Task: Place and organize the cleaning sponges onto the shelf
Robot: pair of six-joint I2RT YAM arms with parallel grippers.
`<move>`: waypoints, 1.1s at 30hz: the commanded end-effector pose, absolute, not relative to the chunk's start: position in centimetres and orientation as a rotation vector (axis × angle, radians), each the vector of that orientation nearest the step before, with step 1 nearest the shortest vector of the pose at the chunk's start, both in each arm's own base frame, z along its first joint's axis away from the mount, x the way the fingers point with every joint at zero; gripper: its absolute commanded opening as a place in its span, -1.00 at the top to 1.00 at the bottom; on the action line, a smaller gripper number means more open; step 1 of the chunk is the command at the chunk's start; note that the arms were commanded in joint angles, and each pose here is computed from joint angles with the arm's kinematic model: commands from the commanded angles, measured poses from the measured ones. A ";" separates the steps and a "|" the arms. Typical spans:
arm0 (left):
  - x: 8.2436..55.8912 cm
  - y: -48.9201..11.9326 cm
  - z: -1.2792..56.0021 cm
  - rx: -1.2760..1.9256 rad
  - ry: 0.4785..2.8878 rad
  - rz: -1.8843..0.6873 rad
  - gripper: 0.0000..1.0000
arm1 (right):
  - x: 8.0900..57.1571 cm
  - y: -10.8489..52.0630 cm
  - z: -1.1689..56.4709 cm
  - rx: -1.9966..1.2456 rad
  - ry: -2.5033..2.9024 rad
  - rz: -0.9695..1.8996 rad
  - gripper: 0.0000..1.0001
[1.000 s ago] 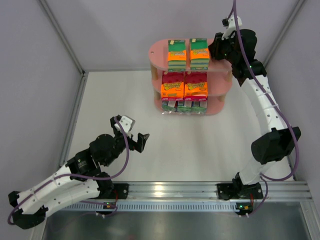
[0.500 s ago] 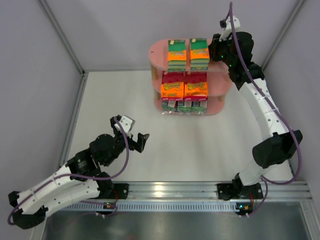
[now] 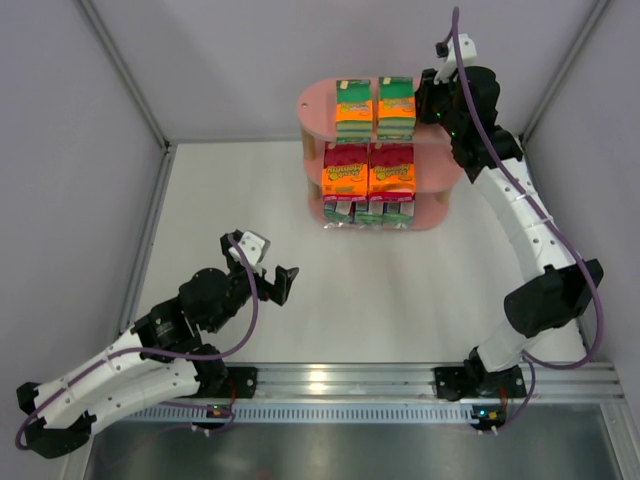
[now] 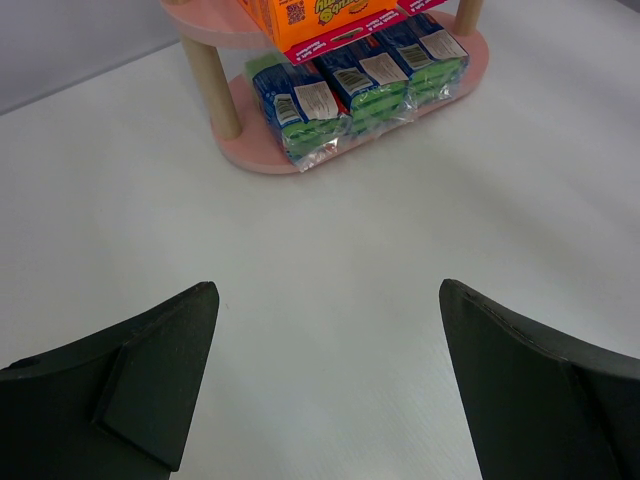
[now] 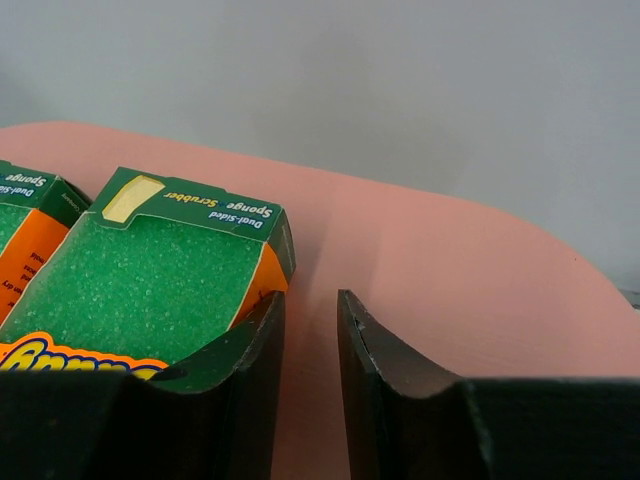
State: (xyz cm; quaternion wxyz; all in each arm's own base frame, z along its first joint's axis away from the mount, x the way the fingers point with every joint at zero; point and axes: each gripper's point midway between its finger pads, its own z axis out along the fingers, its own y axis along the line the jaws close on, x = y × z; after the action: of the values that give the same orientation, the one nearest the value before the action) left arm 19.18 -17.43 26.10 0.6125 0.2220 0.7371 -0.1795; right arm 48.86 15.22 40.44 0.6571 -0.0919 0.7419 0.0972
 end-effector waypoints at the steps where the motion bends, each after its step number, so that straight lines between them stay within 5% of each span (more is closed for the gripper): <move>1: 19.2 -17.3 26.7 0.487 1.679 -0.429 -0.96 | 47.9 15.7 43.8 -0.184 1.585 0.243 0.42; 33: 19.2 -17.3 26.8 0.486 1.675 -0.433 -0.96 | 47.6 14.7 44.7 -0.168 1.562 0.196 0.19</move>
State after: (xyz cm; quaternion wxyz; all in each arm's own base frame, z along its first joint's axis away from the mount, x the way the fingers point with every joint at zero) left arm 19.13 -17.35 26.24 0.6143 0.2208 0.7355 -0.1813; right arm 48.78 15.45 40.46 0.6580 -0.0908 0.7417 0.0931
